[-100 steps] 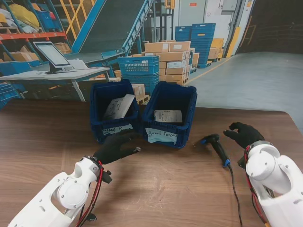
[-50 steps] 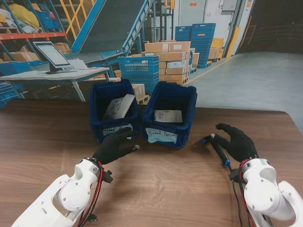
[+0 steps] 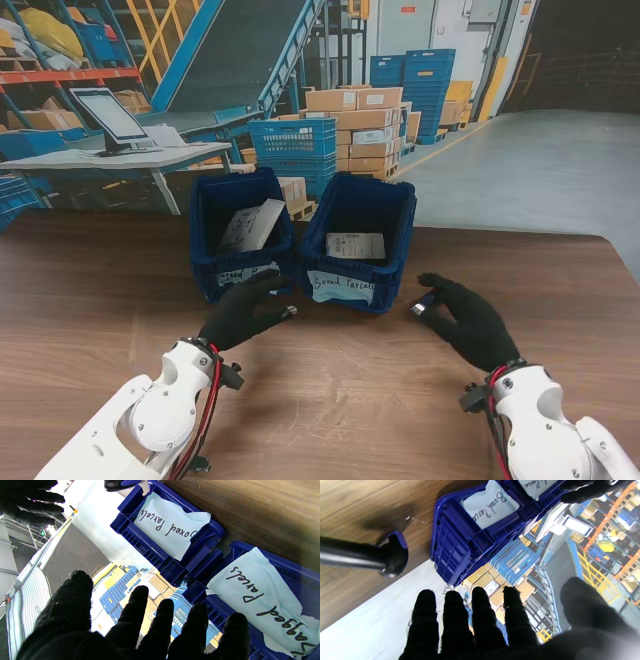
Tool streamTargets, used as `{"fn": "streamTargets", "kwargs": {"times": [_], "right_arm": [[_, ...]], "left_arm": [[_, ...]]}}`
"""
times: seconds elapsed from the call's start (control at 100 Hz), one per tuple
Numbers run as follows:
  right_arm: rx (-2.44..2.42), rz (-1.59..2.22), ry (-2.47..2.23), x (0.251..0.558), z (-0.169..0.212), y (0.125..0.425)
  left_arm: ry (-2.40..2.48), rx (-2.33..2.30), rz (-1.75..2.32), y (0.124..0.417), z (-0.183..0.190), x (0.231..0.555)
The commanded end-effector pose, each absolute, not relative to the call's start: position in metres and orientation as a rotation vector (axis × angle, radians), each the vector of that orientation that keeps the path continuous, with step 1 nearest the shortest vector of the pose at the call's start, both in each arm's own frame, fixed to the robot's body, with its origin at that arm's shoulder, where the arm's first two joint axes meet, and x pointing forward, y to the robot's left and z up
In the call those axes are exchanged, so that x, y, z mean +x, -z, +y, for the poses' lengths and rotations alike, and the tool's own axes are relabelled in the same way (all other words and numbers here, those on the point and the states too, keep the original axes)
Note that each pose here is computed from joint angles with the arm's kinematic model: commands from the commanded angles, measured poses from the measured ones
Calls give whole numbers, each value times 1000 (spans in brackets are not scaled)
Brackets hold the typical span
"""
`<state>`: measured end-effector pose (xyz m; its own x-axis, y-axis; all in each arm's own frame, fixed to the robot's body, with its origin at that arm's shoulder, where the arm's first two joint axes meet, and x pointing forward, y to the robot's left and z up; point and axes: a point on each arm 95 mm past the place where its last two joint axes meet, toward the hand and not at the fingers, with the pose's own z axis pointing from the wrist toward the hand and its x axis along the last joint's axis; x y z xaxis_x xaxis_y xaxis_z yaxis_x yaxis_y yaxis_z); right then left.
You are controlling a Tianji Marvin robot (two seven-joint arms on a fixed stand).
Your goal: Scan and sort packages by packaging type
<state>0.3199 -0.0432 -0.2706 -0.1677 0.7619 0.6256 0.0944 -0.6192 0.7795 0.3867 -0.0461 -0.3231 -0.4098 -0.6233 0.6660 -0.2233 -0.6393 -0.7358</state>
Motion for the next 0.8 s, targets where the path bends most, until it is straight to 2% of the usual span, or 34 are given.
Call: {"fn": "streamTargets", "kwargs": {"times": [0.0, 0.79], "right_arm": [[1658, 1012, -1847, 315, -37, 282], [1686, 1042, -1918, 307, -23, 297]], "left_arm": [[2138, -1547, 1187, 326, -52, 381], [2126, -1580, 1177, 322, -50, 372]]}}
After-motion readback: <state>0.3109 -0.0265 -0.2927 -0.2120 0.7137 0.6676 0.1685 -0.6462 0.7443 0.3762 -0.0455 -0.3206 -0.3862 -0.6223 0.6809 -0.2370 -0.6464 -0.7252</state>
